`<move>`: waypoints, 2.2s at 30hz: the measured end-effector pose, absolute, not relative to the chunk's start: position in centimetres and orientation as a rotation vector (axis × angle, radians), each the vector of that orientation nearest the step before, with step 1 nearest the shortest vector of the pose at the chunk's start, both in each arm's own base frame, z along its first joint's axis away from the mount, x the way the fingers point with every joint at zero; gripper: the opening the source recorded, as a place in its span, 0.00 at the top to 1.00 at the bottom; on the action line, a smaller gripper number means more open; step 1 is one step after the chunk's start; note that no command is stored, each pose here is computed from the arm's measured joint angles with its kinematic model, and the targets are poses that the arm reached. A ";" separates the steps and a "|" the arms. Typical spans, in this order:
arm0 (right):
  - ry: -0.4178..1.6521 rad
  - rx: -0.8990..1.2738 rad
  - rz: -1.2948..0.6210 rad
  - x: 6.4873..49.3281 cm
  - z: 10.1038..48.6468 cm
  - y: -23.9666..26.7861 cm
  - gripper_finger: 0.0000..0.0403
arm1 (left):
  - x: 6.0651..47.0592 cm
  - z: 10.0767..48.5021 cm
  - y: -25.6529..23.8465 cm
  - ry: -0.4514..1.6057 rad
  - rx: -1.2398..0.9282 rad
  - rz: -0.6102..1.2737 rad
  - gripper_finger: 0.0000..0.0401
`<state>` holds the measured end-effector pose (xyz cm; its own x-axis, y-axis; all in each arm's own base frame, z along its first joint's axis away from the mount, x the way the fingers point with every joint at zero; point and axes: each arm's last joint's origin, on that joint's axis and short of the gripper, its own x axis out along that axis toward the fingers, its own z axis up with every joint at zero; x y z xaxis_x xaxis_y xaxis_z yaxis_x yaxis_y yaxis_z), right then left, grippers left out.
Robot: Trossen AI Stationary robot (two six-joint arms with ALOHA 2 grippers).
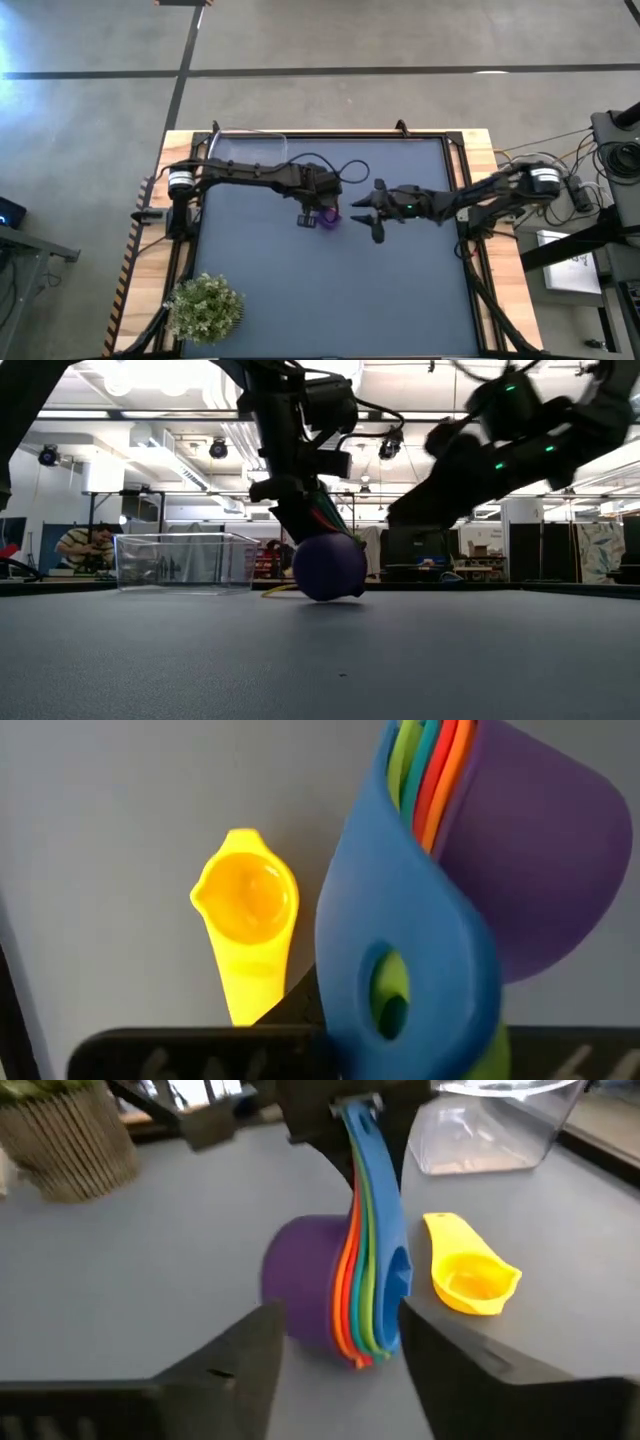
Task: Nest measuring cups in basket
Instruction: Put the nested measuring cups into the transparent bin
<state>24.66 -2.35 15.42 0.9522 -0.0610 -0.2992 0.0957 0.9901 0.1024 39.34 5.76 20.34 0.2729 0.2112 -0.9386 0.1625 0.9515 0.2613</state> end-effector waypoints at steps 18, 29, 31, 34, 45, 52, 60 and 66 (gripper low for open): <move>0.387 0.092 -0.003 30.3 13.2 -3.8 0.24 | 39.9 20.6 4.4 1.257 0.388 0.057 0.99; 0.416 0.119 0.063 30.4 13.0 -3.9 0.56 | 40.4 20.8 3.9 1.212 0.422 0.063 0.99; 0.425 0.117 0.073 30.3 13.0 -3.9 0.67 | 40.4 20.8 3.8 1.213 0.431 0.059 0.99; 0.438 0.113 0.092 30.2 12.8 -3.8 0.82 | 40.4 20.8 3.6 1.213 0.440 0.051 0.98; 0.501 0.030 0.066 30.7 13.0 -4.0 0.89 | 39.7 21.7 3.4 1.271 0.344 0.070 0.64; 0.655 -0.029 0.007 31.4 14.9 -4.2 0.89 | 38.3 25.2 3.5 1.302 0.294 0.106 0.51; 0.906 -0.028 0.054 31.6 17.4 -3.9 0.89 | 35.0 27.1 4.0 1.056 0.152 0.065 0.52; 1.013 -0.034 0.097 31.8 18.7 -3.2 0.89 | 31.7 25.5 4.0 0.874 0.047 0.097 0.55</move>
<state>31.84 -3.20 18.69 0.5255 0.0651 -0.8483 -0.0963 0.9952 0.0168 31.69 3.97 25.54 0.6379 0.1044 -0.7630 -0.0656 0.9945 0.0813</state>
